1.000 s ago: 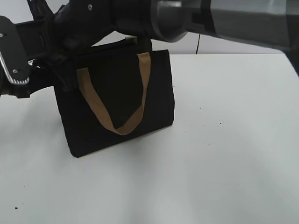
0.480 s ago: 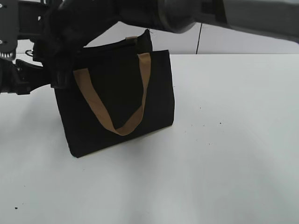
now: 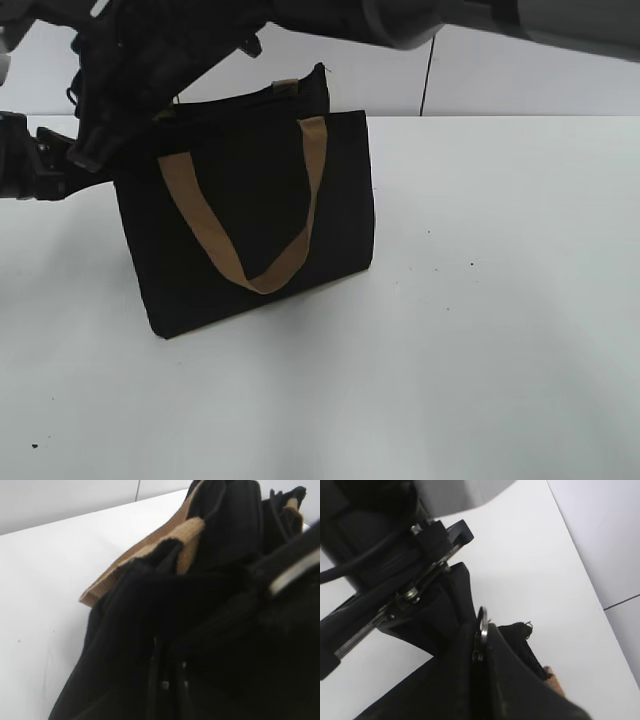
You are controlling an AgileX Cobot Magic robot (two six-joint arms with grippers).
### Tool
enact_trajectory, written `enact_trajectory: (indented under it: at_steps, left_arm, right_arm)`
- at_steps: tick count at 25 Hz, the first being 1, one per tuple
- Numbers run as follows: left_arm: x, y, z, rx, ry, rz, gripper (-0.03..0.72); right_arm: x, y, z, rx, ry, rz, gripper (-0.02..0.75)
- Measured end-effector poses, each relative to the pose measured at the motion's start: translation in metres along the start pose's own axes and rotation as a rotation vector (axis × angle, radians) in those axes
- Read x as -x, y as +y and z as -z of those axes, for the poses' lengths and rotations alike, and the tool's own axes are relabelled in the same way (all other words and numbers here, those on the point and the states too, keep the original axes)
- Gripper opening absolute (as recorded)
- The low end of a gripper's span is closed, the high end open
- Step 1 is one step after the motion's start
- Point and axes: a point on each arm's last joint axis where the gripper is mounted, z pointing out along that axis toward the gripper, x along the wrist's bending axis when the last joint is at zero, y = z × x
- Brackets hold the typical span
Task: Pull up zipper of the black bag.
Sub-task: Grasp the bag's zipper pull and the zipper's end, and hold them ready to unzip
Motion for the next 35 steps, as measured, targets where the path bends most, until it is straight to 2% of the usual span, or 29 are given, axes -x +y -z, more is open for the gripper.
enact_trajectory:
  at_steps: [4,11,15,25,27,35]
  left_arm:
    - [0.001,-0.001,-0.001,-0.021,-0.004,0.014,0.027]
    - [0.001,0.003,0.0,-0.022,0.009,0.039,0.027]
    - [0.0,0.003,0.0,-0.031,0.016,0.067,0.027]
    - [0.003,0.001,0.0,-0.095,0.001,0.167,0.027]
    - [-0.003,-0.013,0.001,-0.187,0.069,0.151,0.027]
    - [-0.007,-0.016,0.001,-0.205,0.093,0.155,0.027]
  right_arm:
    - [0.006,-0.003,0.002,-0.002,-0.01,-0.123,0.012]
    - [0.027,-0.012,0.01,0.007,-0.046,-0.533,0.01]
    - [0.033,-0.016,0.011,0.009,-0.053,-0.678,0.01]
    - [0.043,-0.024,0.014,0.008,-0.06,-0.805,0.01]
    - [0.052,-0.019,0.026,0.051,-0.089,-0.813,0.001]
    - [0.055,-0.019,0.03,0.047,-0.094,-0.817,0.0]
